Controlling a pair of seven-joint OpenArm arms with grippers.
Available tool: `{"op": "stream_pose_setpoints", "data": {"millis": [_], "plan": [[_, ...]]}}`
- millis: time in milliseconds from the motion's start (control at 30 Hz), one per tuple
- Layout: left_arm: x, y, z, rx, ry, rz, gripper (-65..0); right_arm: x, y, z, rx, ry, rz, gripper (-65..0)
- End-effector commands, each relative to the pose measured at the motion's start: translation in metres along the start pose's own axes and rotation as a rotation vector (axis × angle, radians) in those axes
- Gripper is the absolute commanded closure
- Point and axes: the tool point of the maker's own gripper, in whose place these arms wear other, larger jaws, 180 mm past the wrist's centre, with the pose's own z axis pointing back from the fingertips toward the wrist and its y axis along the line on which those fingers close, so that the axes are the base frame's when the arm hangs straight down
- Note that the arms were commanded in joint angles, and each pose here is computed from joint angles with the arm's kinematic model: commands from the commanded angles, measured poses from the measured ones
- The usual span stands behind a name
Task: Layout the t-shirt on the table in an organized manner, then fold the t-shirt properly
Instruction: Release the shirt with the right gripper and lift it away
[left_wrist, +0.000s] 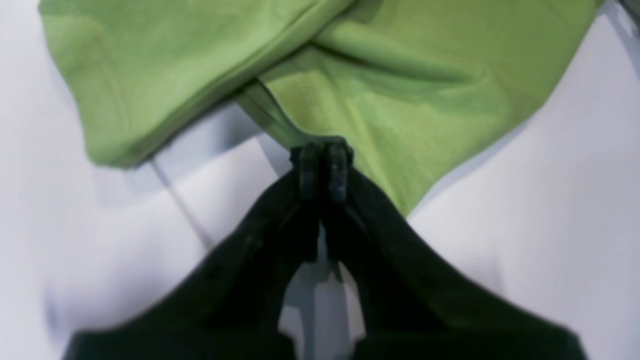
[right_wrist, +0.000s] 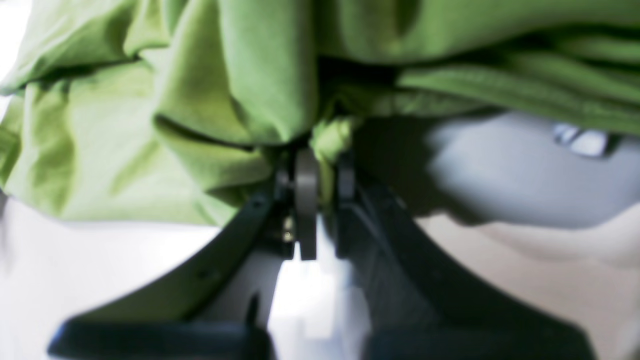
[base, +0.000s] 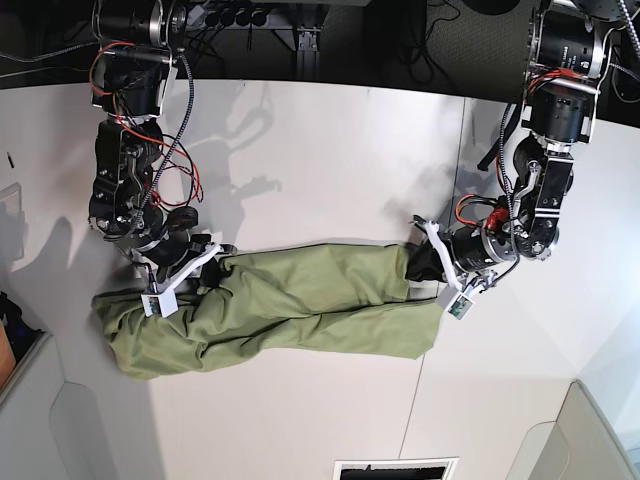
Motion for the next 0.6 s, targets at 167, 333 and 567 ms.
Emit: {"op": "stream_pose_setpoints", "data": {"millis": [167, 333, 567], "plan": [[0.023, 0.029, 0.044, 0.019, -0.063, -0.029, 0.0, 0.012, 0.024, 0.033, 0.086, -0.039, 0.069, 0.0], [0.027, 0.029, 0.069, 0.022, -0.037, -0.105, 0.0, 0.005, 0.052, 0.083, 0.137, -0.102, 0.108, 0.0], [0.035, 0.045, 0.093, 0.064, -0.014, -0.143, 0.0, -0.011, 0.092, 0.158, 0.164, -0.162, 0.215, 0.0]]}}
